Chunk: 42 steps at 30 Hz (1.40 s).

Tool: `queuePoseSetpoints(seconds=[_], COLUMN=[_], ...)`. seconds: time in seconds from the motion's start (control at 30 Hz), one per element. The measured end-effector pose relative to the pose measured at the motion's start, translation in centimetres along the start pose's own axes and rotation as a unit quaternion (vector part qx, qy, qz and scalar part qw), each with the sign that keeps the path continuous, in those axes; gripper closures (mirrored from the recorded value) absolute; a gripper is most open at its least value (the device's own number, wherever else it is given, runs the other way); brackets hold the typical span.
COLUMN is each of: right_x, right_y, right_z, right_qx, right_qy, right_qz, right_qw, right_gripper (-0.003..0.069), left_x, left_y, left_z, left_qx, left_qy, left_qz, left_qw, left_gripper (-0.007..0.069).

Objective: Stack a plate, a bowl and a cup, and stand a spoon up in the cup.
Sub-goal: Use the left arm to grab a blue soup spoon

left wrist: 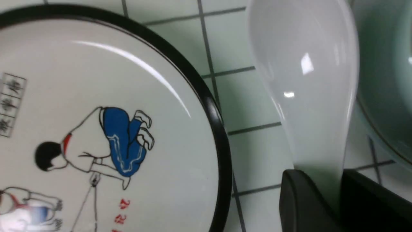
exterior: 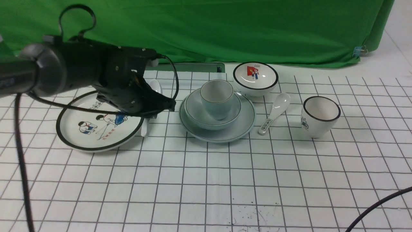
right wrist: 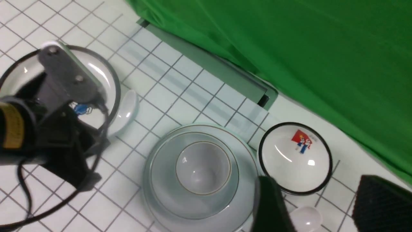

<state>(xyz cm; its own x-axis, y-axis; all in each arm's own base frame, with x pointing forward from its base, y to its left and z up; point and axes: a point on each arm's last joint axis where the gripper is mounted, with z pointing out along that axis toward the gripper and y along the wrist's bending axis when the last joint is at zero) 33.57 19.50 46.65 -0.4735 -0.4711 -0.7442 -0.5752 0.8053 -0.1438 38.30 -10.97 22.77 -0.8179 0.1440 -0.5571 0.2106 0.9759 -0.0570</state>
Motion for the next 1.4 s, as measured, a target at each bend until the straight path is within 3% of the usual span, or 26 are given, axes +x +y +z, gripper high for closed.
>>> queuePoseSetpoints(seconds=[0.2,0.27,0.3,0.47,0.6,0.8,0.87,1.0,1.1,1.17,1.2,1.23,1.27,1.3,1.33,1.4], right_x=[0.3,0.5,0.5,1.2,2.6,5.8,8.1,11.3,13.4,15.2,15.4,16.3,16.7,16.7,17.1,17.2], right_y=[-0.5,-0.6,-0.7,-0.6,-0.4,0.2,0.5,0.5,0.5,0.6,0.6,0.7,0.8,0.8,0.9,0.9], right_z=[-3.2,-3.9,-4.2,-3.8,-2.8,-1.6,-1.0,-0.8,-0.5,-0.4,-0.4,-0.2,-0.1,-0.1,0.1,0.2], right_qx=[0.022,0.031,0.036,0.036,0.030,0.022,0.023,0.049,0.064,0.078,0.079,0.081,0.082,0.082,0.082,0.082], right_qy=[0.005,0.008,0.008,0.027,0.062,0.121,0.151,0.173,0.186,0.195,0.197,0.205,0.207,0.206,0.206,0.200], right_qz=[-0.006,-0.008,-0.009,-0.011,-0.009,-0.006,-0.009,-0.007,-0.007,-0.005,-0.002,0.000,0.003,0.005,0.009,0.013], right_qw=[1.000,0.999,0.999,0.999,0.998,0.992,0.988,0.984,0.980,0.978,0.977,0.976,0.975,0.975,0.975,0.976], right_gripper=[0.0266,0.0266,0.0266,0.0266,0.0266,0.0266,0.0266,0.0266,0.0266,0.0266,0.0266,0.0266,0.0266,0.0266,0.0266,0.0266], left_x=[3.9,6.1,7.6,9.0,9.2,8.8,7.8,6.0,5.8,6.5,6.5,7.1,7.4,7.5,8.2,8.6], left_y=[-2.8,-4.4,-5.8,-8.1,-8.1,-7.8,-7.8,-8.1,-8.5,-9.0,-9.0,-9.4,-9.5,-9.5,-9.6,-9.4], left_z=[-1.2,-0.3,0.4,1.6,2.6,2.4,1.1,-2.2,-3.4,-3.4,-3.4,-3.2,-2.9,-2.8,-2.2,-1.6], left_qx=[0.055,0.078,0.093,0.102,0.096,0.079,0.073,0.082,0.104,0.135,0.137,0.159,0.166,0.168,0.172,0.167], left_qy=[0.064,0.097,0.108,0.106,0.106,0.110,0.118,0.084,0.083,0.117,0.120,0.148,0.160,0.162,0.186,0.203], left_qz=[0.083,0.148,0.215,0.320,0.335,0.305,0.268,0.240,0.226,0.187,0.184,0.157,0.147,0.145,0.137,0.144], left_qw=[0.993,0.981,0.966,0.936,0.931,0.943,0.953,0.964,0.965,0.966,0.966,0.963,0.962,0.961,0.958,0.954], left_gripper=[0.0559,0.0559,0.0559,0.0561,0.0590,0.0410,0.0307,0.0246,0.0279,0.0377,0.0386,0.0459,0.0506,0.0506,0.0588,0.0634])
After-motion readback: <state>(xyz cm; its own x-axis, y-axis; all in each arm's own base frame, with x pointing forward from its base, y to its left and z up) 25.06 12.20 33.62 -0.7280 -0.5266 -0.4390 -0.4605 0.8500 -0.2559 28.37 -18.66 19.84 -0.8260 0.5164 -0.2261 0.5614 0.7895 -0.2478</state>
